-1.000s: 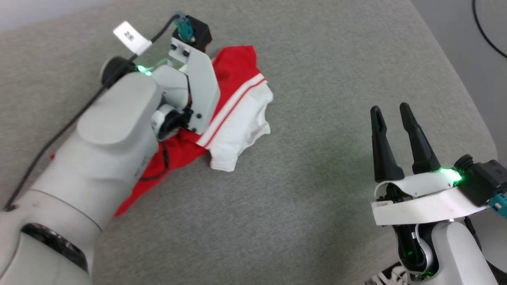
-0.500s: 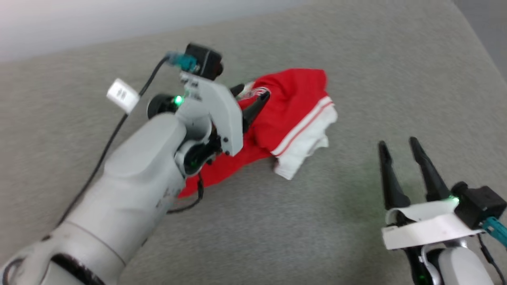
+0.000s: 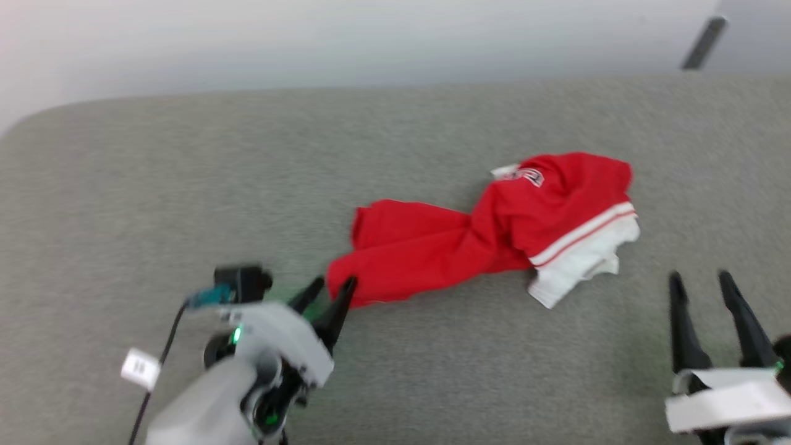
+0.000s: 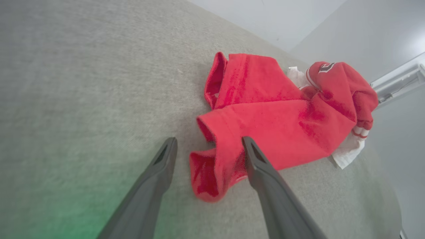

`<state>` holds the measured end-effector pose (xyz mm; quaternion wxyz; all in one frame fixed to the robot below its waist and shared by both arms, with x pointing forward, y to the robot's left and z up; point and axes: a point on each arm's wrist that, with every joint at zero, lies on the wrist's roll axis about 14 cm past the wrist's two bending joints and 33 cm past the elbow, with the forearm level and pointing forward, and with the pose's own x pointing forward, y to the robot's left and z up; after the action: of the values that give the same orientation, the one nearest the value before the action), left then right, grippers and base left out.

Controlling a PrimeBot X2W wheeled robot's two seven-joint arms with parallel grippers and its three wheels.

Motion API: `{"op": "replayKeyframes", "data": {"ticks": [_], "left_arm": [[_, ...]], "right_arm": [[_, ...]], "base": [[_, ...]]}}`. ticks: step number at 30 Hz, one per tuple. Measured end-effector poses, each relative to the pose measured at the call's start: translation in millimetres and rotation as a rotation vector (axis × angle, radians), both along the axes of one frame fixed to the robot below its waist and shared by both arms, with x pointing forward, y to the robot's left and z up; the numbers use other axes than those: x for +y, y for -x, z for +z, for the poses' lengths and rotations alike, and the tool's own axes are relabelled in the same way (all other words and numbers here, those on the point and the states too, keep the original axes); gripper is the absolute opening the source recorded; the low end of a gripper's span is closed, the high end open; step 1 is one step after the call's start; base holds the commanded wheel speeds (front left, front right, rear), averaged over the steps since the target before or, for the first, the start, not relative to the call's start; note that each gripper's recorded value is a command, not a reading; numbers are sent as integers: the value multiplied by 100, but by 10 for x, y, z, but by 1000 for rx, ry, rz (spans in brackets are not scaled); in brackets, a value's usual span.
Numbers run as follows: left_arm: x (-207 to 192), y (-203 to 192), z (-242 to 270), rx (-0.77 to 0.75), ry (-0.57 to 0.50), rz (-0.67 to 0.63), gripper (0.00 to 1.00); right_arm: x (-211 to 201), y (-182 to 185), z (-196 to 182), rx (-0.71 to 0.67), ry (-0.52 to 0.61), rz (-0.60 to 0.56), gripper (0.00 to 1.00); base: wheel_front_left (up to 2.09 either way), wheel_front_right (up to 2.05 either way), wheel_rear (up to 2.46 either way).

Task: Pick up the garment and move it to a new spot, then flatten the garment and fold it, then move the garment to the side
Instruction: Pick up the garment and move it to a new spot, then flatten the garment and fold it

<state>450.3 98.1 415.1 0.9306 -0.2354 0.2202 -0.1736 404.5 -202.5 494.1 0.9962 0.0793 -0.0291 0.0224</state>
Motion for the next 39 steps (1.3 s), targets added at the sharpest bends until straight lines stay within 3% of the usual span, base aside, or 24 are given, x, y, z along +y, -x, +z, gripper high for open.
{"op": "replayKeyframes", "data": {"ticks": [7, 12, 20, 28, 39], "left_arm": [[620, 409, -1, -23, -20, 160, 100], [1022, 542, 296, -145, -81, 251, 100], [1148, 803, 642, -348, -263, 277, 100], [1035, 877, 995, -529, -365, 294, 100], [953, 906, 913, -530, -392, 289, 100]], "right_arm": [[-2, 126, -34, 17, 14, 9, 100], [19, 210, 65, -9, 19, 19, 100], [-15, 287, 228, -57, 3, 1, 100], [-76, 256, 412, -114, -11, -21, 100], [-58, 237, 339, -93, -30, -24, 100]], "base": [[0, 0, 0], [0, 0, 0], [0, 0, 0], [0, 0, 0], [0, 0, 0]]}}
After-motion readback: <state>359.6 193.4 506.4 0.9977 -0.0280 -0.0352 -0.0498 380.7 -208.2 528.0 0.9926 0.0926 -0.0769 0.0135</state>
